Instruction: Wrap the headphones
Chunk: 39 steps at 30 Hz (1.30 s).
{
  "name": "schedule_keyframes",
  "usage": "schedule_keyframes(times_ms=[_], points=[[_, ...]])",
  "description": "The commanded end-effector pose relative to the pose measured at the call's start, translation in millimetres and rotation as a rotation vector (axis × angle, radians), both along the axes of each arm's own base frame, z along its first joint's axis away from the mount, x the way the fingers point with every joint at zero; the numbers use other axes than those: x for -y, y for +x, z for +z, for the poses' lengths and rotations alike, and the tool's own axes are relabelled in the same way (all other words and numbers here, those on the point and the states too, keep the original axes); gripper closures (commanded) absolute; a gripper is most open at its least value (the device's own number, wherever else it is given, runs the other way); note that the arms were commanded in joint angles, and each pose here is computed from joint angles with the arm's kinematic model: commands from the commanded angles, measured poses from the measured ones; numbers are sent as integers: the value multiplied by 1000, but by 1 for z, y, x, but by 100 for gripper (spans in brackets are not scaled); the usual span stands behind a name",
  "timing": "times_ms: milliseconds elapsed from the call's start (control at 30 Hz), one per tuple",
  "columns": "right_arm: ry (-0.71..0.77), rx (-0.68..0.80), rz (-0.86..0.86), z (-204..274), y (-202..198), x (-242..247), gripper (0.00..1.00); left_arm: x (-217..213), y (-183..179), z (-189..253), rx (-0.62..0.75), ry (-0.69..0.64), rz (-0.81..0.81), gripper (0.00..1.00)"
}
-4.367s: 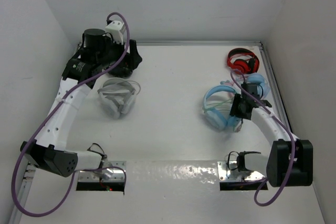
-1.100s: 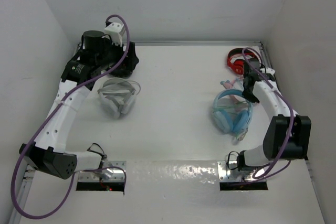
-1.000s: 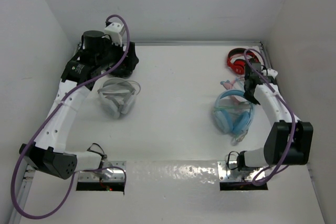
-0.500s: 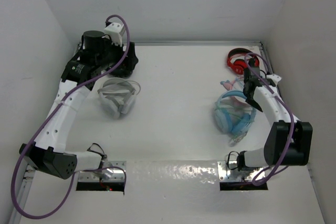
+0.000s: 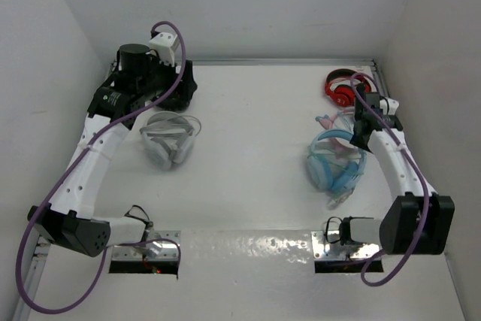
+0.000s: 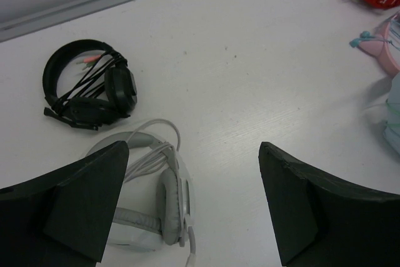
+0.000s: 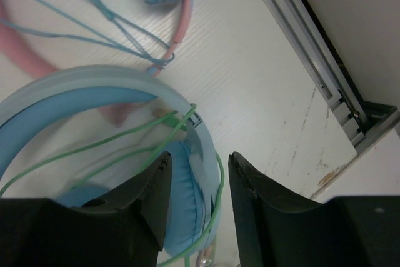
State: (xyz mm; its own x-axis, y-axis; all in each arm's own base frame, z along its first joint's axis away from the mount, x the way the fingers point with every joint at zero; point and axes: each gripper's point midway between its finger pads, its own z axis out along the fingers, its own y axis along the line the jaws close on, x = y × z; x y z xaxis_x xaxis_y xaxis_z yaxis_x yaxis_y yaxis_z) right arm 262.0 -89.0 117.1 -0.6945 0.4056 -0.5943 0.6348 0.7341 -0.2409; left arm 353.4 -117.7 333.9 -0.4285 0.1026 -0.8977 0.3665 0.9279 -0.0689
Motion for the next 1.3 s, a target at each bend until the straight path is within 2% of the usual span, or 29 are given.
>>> schedule_keyframes(times_ms=[0,133,167,267,467,600,833,1000,1267], points=[[54,46,116,27,5,-13,57,-10,-1,14,51,18,29,17],[146,118,225,38,4,-35,37,-22,0,13,49,78,62,17],[167,149,256,41,6,-41,25,-26,0,15,51,93,75,17],[205,214,314,52,0,-52,1,-48,-4,4,17,151,126,16],[134,289,208,69,-18,-37,1,-119,-18,-22,-53,229,361,11],[35,379,51,90,-27,-12,1,-158,-25,-38,-98,190,514,8],[-80,436,-6,108,-29,8,1,-172,-32,-63,-150,62,580,8],[-85,468,0,114,-24,9,1,-191,-39,-58,-130,128,649,8],[-98,491,-30,112,-26,12,1,-198,-51,-63,-132,143,688,8]])
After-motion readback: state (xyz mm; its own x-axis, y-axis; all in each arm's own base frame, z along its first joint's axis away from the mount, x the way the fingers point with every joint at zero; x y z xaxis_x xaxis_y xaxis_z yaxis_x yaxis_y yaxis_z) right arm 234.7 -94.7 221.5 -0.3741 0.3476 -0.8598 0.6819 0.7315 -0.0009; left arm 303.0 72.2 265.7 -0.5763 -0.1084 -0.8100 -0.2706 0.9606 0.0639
